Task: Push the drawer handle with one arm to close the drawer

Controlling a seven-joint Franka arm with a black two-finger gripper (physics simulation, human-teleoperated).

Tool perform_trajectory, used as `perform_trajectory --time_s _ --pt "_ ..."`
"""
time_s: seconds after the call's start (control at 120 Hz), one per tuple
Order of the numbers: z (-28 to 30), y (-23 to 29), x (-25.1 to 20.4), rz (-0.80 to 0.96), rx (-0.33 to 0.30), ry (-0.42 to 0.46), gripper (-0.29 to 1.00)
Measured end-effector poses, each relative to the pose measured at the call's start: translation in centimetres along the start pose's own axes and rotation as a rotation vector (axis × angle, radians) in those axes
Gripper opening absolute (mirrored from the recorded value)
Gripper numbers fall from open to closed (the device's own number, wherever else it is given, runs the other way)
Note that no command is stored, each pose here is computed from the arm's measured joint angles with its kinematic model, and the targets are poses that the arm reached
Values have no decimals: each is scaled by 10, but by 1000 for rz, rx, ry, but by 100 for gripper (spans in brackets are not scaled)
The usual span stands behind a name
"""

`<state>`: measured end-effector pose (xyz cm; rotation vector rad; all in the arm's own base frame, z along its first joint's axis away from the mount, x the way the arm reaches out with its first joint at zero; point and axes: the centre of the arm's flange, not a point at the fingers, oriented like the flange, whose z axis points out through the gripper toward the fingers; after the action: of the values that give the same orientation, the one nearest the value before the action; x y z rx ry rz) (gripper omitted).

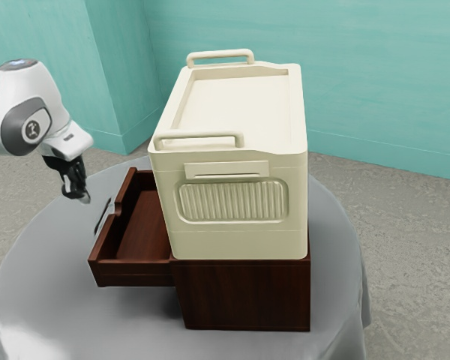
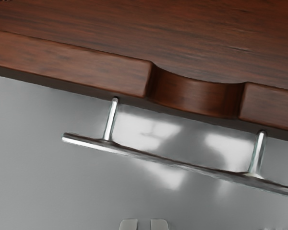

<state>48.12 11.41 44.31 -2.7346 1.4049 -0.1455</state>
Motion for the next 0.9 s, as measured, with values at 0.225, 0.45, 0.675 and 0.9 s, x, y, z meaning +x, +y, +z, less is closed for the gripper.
perform_trajectory --time_s 0.225,0.45,0.675,0.9 --pt "27 -3 -2 152 9 -3 -8" --pt "38 0 13 286 25 4 -8" --pt "44 3 26 376 34 14 -8" --pt "44 9 42 439 40 39 -8"
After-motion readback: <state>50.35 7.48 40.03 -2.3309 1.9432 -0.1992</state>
